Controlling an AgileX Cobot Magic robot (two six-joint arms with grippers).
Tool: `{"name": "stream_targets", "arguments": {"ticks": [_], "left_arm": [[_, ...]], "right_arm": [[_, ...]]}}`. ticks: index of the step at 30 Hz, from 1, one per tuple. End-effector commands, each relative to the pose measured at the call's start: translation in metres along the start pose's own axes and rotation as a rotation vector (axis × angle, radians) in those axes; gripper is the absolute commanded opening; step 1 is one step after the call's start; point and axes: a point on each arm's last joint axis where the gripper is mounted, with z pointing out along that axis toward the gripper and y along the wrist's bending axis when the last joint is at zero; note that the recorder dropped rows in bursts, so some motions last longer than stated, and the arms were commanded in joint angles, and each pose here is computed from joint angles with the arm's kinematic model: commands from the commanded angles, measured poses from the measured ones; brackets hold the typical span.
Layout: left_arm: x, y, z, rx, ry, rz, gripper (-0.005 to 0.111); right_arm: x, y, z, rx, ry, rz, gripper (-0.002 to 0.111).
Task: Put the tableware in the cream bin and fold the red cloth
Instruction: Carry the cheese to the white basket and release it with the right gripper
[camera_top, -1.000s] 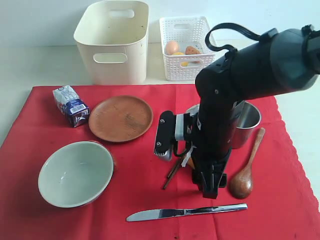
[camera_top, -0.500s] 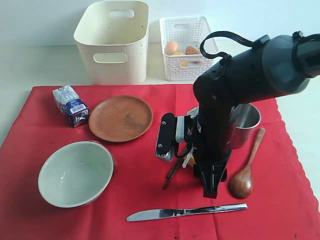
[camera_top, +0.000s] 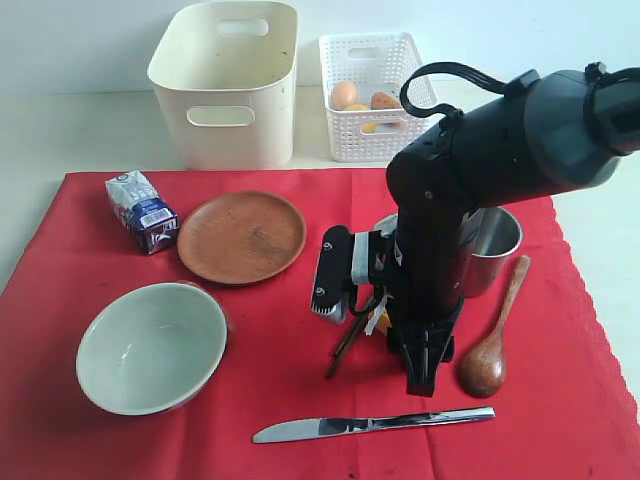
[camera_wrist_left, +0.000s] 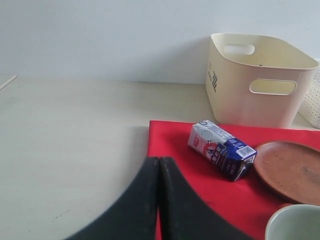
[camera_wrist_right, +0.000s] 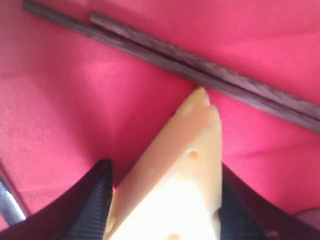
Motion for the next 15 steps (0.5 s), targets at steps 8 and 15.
{"name": "stream_targets", "arguments": {"ticks": [8,15], "left_arm": [[-0.001,0.000,-0.001,-0.001,-0.013,-0.006,0.002],[-0.001,0.000,-0.001,-0.001,-0.013,-0.006,0.002]], "right_arm": [[-0.003,-0.004,-0.032,0.040,-0.055,0.013,0.000],[-0.007,-0.010,-0.083,0.163,-0.231,0.044,0.000]]}}
